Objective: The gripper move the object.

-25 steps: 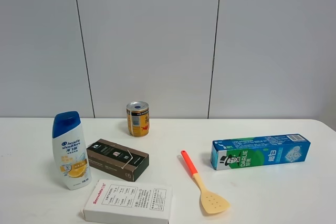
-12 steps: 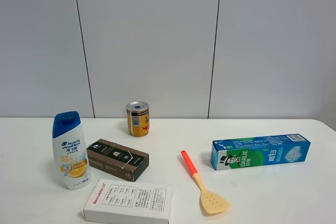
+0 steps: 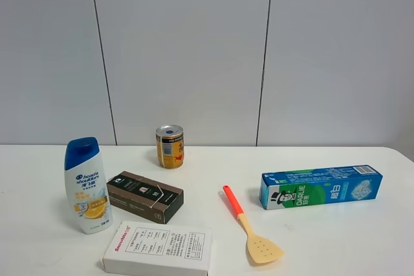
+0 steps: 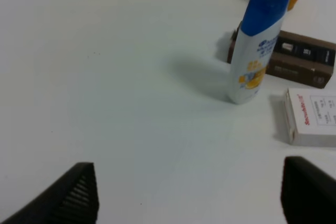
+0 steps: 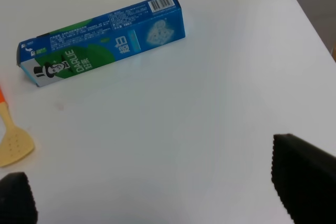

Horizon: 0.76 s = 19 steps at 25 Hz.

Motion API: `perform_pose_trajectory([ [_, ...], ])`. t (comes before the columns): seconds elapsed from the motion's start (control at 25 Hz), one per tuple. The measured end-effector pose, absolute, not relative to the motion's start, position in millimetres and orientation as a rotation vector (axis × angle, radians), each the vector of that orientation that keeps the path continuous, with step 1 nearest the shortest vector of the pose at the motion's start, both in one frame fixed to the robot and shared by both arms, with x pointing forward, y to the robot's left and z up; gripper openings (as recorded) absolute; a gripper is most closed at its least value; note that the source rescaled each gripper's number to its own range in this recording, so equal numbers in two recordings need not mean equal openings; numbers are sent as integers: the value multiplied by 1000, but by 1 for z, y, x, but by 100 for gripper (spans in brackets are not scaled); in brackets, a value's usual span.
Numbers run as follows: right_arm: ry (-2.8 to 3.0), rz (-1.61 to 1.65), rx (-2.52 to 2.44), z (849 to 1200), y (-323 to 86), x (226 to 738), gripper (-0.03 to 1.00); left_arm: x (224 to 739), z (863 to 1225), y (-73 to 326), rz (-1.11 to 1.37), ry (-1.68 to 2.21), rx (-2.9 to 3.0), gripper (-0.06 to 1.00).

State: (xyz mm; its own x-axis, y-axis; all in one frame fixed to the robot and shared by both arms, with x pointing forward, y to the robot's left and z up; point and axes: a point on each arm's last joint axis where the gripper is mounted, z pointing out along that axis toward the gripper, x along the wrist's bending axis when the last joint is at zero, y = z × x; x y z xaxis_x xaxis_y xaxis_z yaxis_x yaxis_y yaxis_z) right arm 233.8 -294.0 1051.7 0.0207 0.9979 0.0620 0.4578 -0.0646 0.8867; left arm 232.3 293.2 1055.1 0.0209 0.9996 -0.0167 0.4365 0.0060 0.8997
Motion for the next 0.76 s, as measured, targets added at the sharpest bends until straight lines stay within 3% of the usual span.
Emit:
perform_pose_trajectory([
  [0.76,1514,989,1608,1052,-294,234,62,232,1055,293,934,1519,1535,100],
])
